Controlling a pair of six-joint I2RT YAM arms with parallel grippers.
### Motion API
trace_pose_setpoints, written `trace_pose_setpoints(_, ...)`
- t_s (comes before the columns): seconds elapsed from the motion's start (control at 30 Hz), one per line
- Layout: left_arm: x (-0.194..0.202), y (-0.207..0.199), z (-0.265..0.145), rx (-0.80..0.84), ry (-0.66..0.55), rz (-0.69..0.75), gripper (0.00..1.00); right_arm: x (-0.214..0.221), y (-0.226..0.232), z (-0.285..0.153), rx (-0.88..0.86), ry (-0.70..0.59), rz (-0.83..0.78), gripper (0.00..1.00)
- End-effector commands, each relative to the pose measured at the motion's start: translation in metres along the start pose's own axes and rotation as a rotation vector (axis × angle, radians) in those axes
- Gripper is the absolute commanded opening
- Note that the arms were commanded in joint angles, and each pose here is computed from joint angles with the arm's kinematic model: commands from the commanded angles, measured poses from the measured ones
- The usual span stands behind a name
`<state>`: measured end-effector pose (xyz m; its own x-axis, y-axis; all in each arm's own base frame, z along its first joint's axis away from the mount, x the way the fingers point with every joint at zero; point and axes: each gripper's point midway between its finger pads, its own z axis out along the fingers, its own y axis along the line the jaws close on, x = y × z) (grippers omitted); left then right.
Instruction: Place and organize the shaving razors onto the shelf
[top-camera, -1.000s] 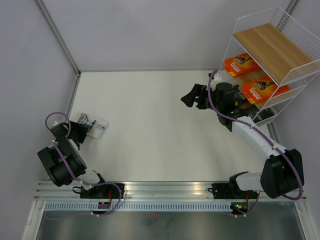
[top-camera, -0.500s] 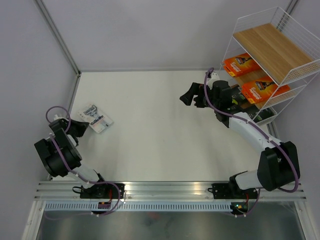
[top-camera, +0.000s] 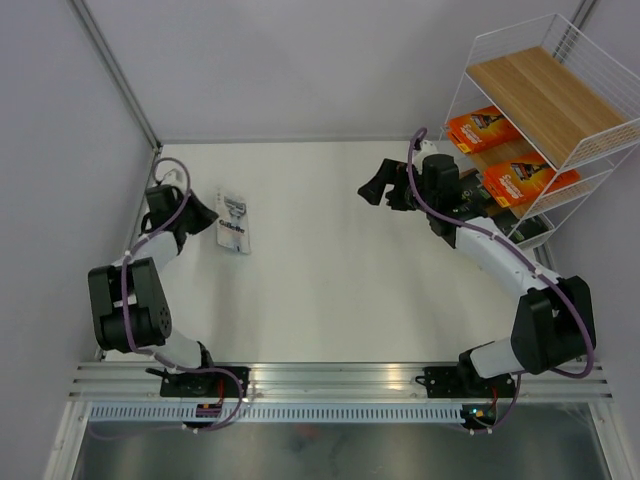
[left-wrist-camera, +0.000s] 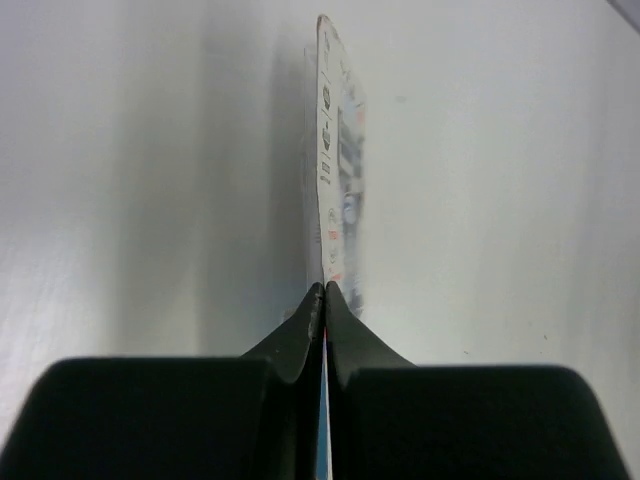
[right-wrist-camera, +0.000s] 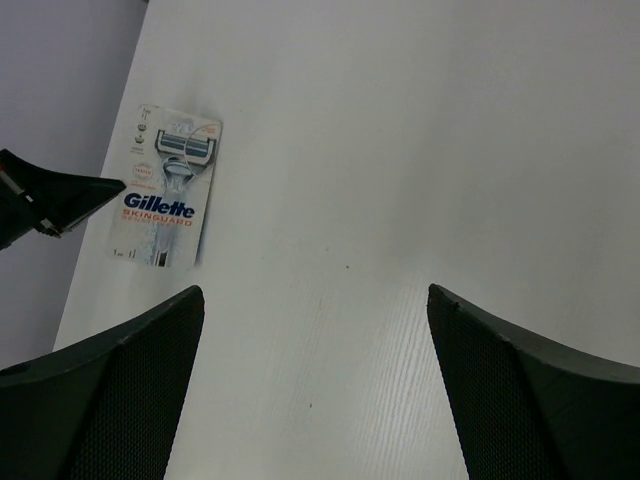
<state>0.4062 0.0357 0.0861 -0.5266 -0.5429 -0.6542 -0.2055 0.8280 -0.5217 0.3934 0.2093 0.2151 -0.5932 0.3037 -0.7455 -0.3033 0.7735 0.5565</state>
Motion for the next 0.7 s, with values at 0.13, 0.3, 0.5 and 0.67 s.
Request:
trace_pose_setpoints(0.13, 0.019, -0.09, -0.001, 0.002, 0.085, 0.356, 0.02, -0.009, -0.016, -0.025, 0.177, 0.015, 0.102, 0.98)
trace_pose_setpoints(0.3, 0.046, -0.142, -0.006, 0.043, 0.138, 0.496, 0.02, 0.012, -0.02, -0.044, 0.19, 0.022, 0.151, 0.98)
trace_pose_setpoints(0.5, 0.088, -0.154, -0.011, -0.044, 0.202, 0.549, 0.02, 0.031, -0.02, -0.062, 0.175, 0.04, 0.164, 0.98)
trace_pose_setpoints(0.67, 0.094, -0.148, -0.012, -0.064, 0.218, 0.521, 0.3, 0.047, -0.012, -0.063, 0.104, 0.068, 0.193, 0.98)
